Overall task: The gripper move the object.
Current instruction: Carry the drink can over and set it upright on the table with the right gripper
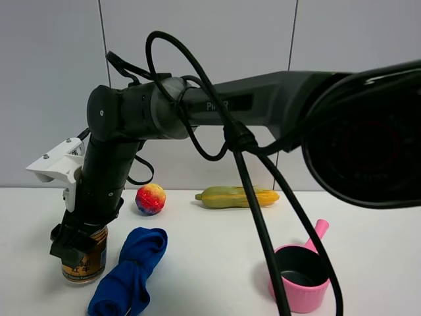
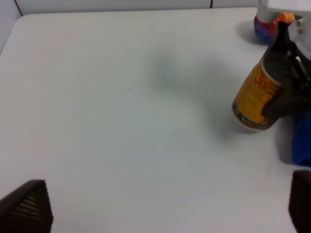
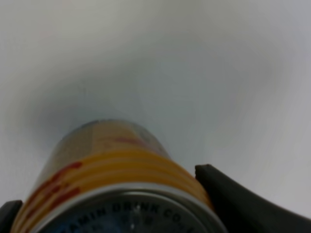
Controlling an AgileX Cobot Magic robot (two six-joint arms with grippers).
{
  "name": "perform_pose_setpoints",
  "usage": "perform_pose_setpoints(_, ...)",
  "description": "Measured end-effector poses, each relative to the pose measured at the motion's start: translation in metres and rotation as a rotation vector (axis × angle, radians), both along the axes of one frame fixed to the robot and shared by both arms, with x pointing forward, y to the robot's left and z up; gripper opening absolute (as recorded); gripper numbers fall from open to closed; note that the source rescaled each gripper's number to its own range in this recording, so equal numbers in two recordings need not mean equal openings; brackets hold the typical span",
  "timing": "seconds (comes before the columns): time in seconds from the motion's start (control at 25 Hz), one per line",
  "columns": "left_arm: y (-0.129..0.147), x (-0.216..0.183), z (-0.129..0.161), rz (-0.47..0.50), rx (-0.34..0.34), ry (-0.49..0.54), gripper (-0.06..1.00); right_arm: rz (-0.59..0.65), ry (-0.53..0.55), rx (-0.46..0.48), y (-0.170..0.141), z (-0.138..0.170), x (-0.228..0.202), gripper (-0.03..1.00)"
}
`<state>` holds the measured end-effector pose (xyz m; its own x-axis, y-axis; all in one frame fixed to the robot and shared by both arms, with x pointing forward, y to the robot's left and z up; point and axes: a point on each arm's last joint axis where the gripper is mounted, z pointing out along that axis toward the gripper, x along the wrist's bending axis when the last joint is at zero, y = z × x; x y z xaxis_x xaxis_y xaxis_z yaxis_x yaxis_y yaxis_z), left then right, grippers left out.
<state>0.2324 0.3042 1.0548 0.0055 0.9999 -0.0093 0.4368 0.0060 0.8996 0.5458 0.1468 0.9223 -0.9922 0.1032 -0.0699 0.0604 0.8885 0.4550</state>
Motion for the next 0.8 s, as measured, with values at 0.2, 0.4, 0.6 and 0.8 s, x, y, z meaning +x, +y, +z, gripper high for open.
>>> perform_pose_setpoints(0.2,0.0000,0.0000,0.0000,0.000,0.000,0.000,1.00,0.000,0.001,-0.001,0.0000,-0.0009,0.0000,0.00)
perform_pose_setpoints(0.4,0.0000,0.0000,0.0000,0.000,0.000,0.000,1.00,0.000,0.001,-0.001,0.0000,-0.0009,0.0000,0.00)
perform_pose_setpoints(0.6,0.0000,0.0000,0.0000,0.000,0.000,0.000,1.00,0.001,0.000,-0.003,-0.0001,-0.0010,0.0001,0.00)
perform_pose_setpoints(0.8,0.0000,0.0000,0.0000,0.000,0.000,0.000,1.00,0.002,-0.003,-0.011,-0.0005,-0.0026,0.0004,0.00)
